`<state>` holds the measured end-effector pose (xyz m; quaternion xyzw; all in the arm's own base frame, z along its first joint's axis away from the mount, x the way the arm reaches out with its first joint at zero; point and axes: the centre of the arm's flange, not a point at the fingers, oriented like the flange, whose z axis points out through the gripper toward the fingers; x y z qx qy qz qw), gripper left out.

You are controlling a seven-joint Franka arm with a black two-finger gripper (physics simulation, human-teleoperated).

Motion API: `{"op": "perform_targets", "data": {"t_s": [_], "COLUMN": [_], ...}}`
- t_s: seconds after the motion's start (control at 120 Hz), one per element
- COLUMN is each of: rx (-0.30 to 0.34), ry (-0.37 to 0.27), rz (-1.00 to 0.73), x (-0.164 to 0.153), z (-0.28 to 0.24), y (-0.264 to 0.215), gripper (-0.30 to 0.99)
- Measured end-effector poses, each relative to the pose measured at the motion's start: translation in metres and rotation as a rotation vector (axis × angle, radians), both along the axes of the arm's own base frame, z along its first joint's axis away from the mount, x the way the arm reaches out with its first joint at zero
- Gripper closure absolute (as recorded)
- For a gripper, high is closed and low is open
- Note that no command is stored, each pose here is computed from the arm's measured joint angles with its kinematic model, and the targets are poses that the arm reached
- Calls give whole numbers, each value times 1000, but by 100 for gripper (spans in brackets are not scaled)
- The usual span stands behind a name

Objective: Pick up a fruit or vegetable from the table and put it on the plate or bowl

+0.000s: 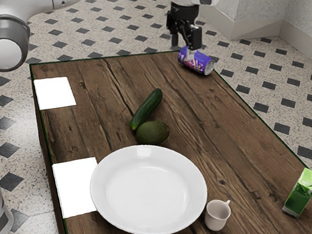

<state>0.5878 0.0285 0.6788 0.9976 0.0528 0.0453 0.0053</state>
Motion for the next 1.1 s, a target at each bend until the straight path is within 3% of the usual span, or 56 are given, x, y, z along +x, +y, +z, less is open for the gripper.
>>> {"op": "perform_targets", "data": {"t_s": [0.275,0.392,0.533,0.7,0.892,1.1], "rx": [-6,-20,-58,-84,-51,-57], "ry": [-26,-64,50,187,227,223], "rz": [10,143,468,699,935,1064], "x": [2,-8,-13,-19,-48,-74], "z": [3,32,-10,-77,-114,-147], "y": [1,27,92,91,118,108], "gripper": [0,0,0,0,0,0]}}
